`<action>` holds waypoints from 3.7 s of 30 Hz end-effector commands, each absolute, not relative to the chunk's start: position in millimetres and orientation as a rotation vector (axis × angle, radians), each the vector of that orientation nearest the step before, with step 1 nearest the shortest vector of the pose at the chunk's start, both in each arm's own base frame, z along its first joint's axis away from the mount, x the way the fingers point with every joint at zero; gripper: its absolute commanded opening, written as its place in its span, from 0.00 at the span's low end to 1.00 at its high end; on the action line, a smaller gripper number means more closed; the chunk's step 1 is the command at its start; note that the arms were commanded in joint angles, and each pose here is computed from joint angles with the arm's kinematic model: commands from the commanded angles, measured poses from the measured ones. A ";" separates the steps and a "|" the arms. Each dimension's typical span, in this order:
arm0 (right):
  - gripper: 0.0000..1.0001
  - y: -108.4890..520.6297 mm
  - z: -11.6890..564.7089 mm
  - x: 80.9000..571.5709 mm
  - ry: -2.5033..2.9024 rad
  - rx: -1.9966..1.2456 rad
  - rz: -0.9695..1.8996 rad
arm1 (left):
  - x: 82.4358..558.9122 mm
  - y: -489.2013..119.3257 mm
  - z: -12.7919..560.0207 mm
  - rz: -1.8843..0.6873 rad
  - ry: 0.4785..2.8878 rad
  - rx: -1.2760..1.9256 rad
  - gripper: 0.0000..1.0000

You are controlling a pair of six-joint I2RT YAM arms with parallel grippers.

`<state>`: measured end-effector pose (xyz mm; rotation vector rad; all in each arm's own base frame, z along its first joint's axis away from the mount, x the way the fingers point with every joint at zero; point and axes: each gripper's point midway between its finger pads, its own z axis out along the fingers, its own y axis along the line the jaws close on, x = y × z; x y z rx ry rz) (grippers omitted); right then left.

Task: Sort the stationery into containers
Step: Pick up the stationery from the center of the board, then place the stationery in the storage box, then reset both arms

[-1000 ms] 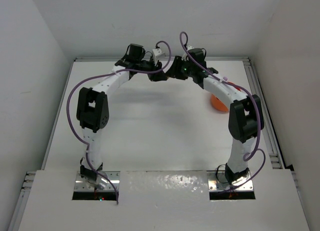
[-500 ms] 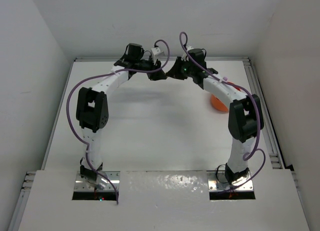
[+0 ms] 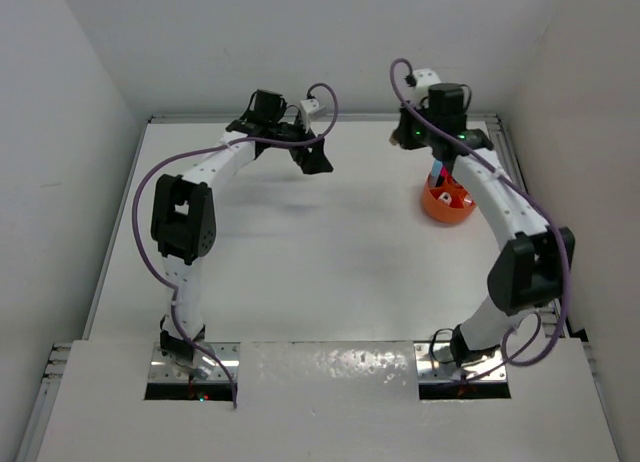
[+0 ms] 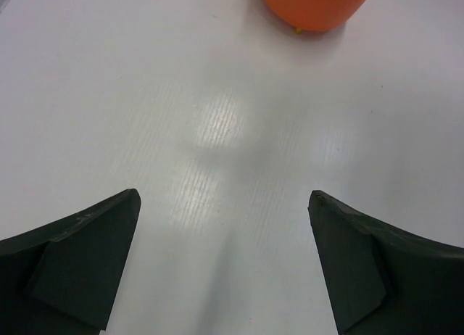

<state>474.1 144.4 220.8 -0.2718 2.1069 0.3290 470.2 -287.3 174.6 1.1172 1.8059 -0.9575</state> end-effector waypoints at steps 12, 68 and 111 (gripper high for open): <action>0.00 -72.2 209.4 429.6 2.176 -0.047 -0.269 | 483.4 -259.6 198.9 -0.917 1.817 0.981 1.00; 0.29 -88.1 120.1 484.9 2.166 -0.047 -0.009 | 490.7 -251.4 200.9 -0.862 1.843 0.930 1.00; 0.99 -107.0 115.9 191.6 1.984 1.195 -0.246 | 284.7 -5.5 159.8 0.112 2.261 0.237 1.00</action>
